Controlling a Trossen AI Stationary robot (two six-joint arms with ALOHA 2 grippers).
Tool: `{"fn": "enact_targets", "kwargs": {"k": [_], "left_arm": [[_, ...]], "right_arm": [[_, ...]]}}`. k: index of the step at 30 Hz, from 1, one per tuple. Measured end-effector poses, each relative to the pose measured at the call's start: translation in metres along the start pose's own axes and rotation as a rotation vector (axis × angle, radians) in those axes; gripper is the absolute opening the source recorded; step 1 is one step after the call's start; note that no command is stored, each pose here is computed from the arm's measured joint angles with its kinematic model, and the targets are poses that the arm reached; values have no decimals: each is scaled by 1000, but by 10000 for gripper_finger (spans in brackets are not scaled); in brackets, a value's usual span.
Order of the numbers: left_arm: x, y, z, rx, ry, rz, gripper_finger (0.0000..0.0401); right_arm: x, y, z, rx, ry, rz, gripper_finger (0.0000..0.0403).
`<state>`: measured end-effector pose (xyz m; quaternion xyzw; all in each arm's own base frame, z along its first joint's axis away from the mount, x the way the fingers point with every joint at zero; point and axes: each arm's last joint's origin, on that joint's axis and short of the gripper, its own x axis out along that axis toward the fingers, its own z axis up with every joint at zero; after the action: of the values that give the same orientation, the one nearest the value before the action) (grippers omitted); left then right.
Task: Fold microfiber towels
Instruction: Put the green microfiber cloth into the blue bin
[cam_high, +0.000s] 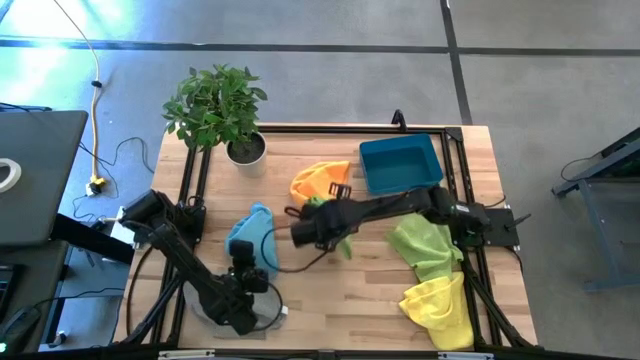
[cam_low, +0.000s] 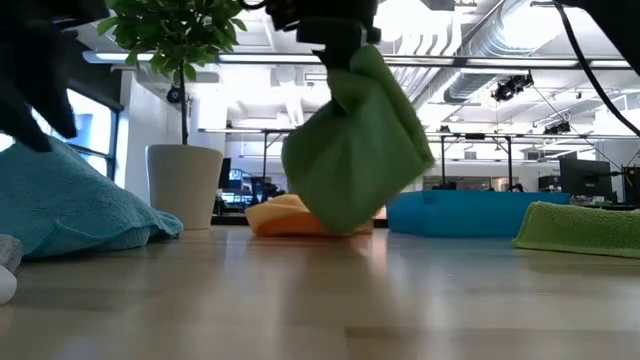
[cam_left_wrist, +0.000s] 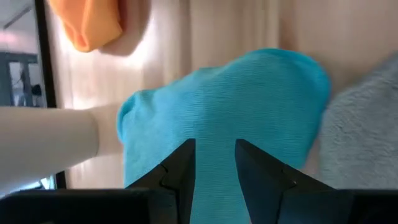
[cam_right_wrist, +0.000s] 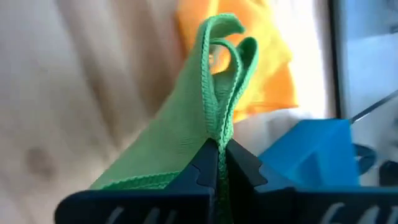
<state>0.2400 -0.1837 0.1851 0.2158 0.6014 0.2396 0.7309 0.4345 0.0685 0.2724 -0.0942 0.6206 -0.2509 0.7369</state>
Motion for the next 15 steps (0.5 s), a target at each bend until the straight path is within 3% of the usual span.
{"fn": "enact_targets", "kwargs": {"k": [15], "left_arm": [[6,43,8,-113,73,79,103]], "right_arm": [[29,-85,18,-95,49,-96,0]]}}
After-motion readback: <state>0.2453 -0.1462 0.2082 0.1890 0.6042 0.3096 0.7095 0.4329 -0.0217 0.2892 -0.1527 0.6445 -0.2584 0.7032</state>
